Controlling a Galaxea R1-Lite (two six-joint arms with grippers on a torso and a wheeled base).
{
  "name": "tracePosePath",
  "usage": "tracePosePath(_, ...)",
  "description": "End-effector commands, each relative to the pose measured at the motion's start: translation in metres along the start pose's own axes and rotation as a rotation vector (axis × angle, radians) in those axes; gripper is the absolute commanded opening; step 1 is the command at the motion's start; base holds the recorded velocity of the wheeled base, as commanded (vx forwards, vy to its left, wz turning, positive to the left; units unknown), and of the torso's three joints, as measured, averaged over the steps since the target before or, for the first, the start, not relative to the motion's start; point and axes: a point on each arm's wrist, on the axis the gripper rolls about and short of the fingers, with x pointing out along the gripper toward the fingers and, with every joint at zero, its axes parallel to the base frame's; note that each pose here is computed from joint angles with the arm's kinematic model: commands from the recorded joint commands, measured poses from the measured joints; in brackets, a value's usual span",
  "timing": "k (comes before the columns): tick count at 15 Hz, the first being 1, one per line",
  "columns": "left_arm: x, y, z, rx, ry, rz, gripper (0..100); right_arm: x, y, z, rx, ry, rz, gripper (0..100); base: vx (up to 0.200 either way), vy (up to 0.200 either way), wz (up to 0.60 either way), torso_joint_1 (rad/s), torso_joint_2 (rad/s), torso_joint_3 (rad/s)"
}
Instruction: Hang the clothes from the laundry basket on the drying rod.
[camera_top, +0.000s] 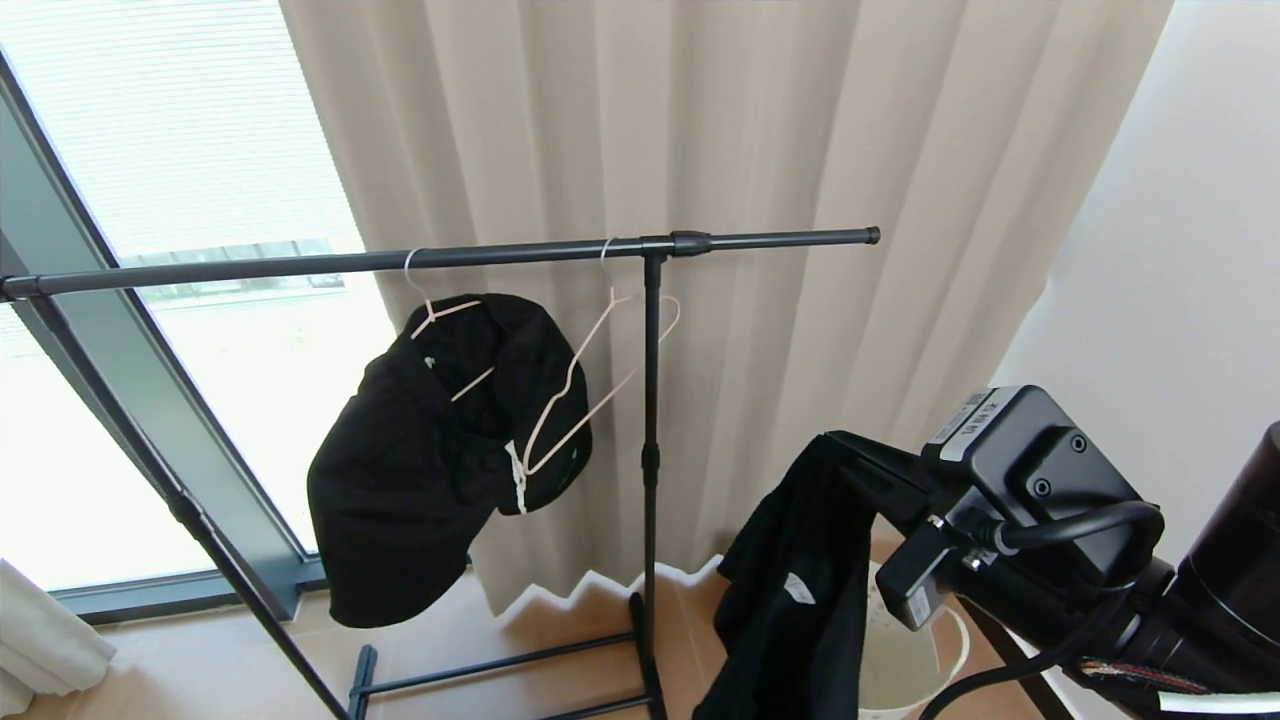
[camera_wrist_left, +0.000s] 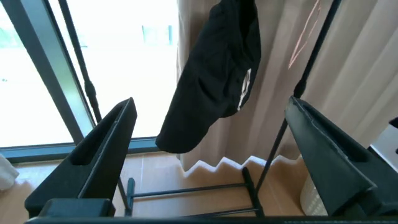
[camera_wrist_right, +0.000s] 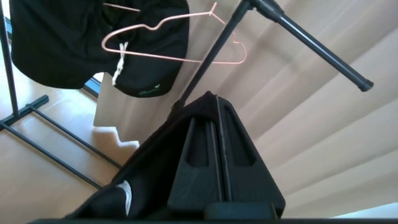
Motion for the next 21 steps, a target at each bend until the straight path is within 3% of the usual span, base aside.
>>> tracePosePath(1, 0.0001, 0.0, 0.0002, -0.001, 0.0, 0.001, 100, 0.0007, 0.0006, -0.0006, -0.002, 0.003, 0.002, 0, 0.0, 0.2, 0.0, -0.002, 0.01, 0.002)
tracePosePath(6, 0.0001, 0.0, 0.0002, -0.001, 0.0, 0.001, 100, 0.0001, 0.0001, 0.0001, 0.0, -0.001, 0.0, 0, 0.0, 0.2, 0.0, 0.005, 0.0, 0.003)
tracePosePath(11, 0.0001, 0.0, 0.0002, 0.001, 0.0, 0.002, 100, -0.0002, 0.0006, -0.001, -0.002, -0.006, 0.02, 0, 0.0, 0.0, 0.36, 0.0, 0.0, 0.002)
tracePosePath(15, 0.0001, 0.0, 0.0002, 0.001, 0.0, 0.002, 100, 0.001, -0.0013, -0.0019, -0.001, -0.003, 0.014, 0, 0.0, 0.0, 0.0, 0.0, 0.0, 0.0)
tracePosePath(21, 0.0001, 0.0001, 0.0002, -0.001, 0.0, 0.006, 100, 0.0005, -0.0011, -0.0037, 0.003, -0.015, 0.007, 0, 0.0, 0.0, 0.5, 0.008, 0.01, 0.002)
